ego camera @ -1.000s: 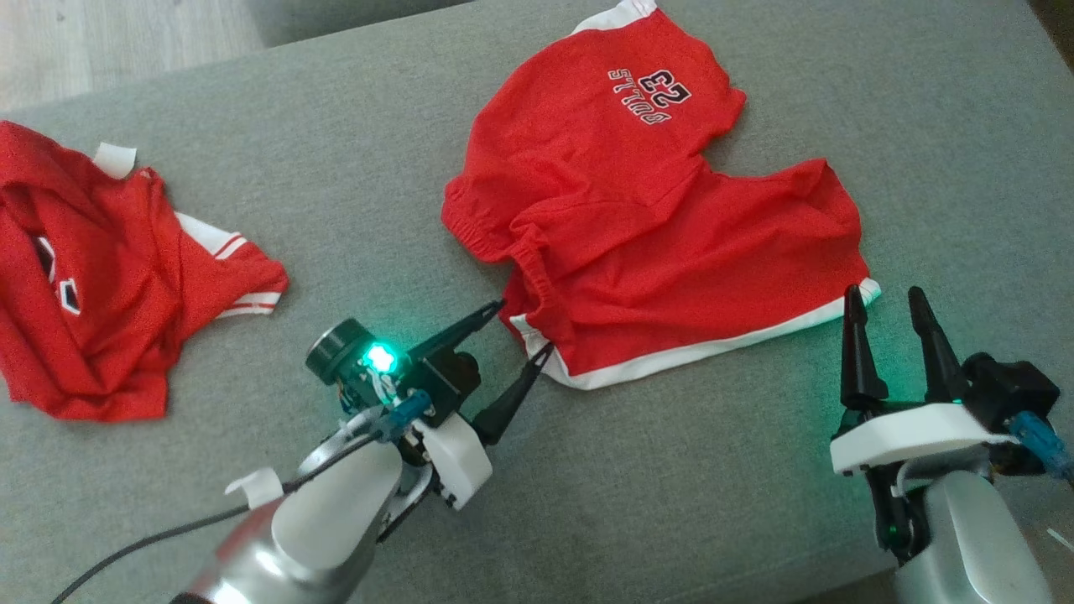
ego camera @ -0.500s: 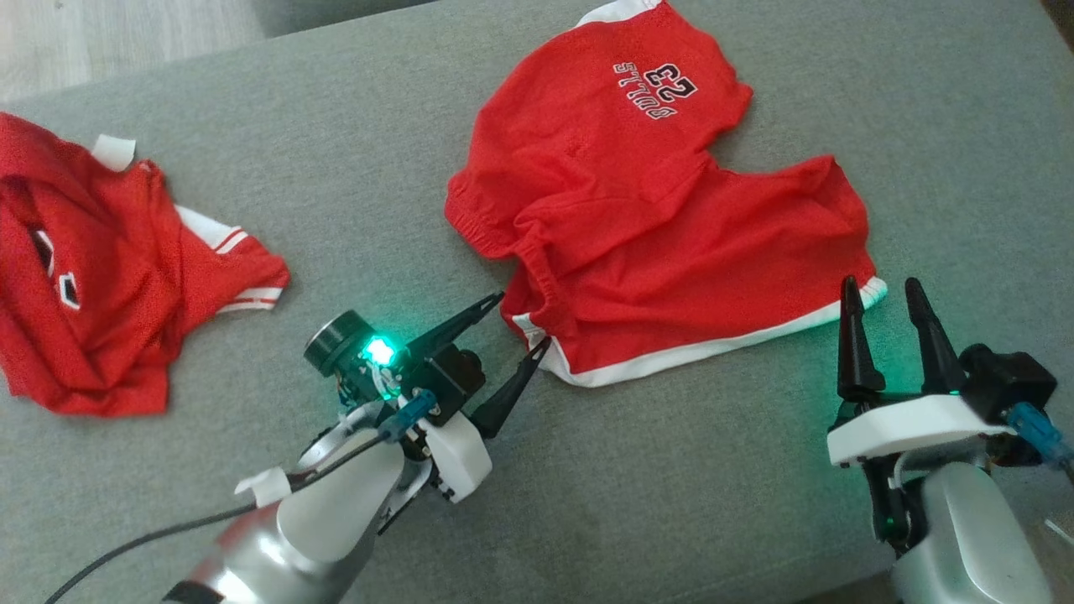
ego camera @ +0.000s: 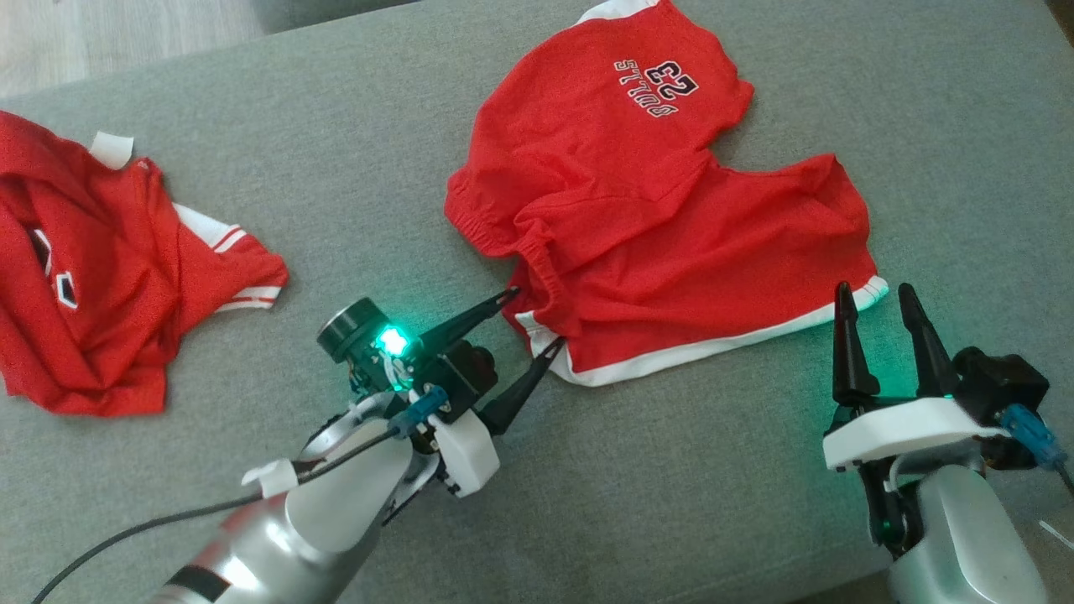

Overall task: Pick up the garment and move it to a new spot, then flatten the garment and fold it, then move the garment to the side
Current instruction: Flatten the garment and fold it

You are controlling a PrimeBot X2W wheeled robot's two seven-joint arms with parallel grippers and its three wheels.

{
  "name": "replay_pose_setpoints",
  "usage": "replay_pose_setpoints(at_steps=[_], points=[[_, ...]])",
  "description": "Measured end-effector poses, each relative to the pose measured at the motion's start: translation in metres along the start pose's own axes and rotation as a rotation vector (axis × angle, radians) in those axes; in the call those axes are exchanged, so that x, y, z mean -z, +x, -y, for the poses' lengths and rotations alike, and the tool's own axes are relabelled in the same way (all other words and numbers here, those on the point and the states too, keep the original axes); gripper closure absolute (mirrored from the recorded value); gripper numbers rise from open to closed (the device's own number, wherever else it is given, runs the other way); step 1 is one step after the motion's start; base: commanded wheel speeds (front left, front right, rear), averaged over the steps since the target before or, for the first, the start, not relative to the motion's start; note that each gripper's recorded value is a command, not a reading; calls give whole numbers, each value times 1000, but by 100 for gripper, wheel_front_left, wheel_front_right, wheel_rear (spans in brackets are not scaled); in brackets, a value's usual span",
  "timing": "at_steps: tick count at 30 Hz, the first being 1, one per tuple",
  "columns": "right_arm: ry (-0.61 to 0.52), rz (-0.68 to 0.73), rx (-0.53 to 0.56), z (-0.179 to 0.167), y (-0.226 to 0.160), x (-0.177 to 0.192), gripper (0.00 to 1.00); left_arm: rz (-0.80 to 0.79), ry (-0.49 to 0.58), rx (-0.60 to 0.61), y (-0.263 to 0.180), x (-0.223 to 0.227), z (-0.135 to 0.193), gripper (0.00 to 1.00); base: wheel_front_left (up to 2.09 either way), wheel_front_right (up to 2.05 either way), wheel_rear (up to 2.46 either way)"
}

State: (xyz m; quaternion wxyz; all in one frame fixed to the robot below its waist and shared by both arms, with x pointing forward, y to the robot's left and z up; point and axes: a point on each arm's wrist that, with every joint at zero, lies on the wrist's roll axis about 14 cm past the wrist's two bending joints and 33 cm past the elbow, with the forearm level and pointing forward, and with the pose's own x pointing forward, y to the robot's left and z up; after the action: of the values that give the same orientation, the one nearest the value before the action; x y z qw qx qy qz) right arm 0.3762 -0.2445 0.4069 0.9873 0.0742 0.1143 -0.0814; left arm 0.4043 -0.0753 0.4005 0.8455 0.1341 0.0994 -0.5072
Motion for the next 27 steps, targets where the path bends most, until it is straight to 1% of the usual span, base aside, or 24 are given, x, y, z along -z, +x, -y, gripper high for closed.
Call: replay_pose_setpoints(at_steps=[4,6,7,13,20,27], points=[[0,-4,2,1,-1,1,0,9,8,17,1,-3,5,0,0,0,0],[1,-7,3,1,-1,2,0,6,7,26,1,-2,7,62,0,0,0],[1,-9,3,1,-1,3,0,0,6,36,2,-1,9,100,0,0,0],[2,-29,7,2,-3,9,0,2,-16,19,-1,-3,4,100,0,0,0],[-26,-88,63,22,-8,24,0,50,-42,-36,-9,-18,-3,100,0,0,0],[-66,-149,79,26,10,28,0,59,-76,-80,-21,-17,-2,100,0,0,0]])
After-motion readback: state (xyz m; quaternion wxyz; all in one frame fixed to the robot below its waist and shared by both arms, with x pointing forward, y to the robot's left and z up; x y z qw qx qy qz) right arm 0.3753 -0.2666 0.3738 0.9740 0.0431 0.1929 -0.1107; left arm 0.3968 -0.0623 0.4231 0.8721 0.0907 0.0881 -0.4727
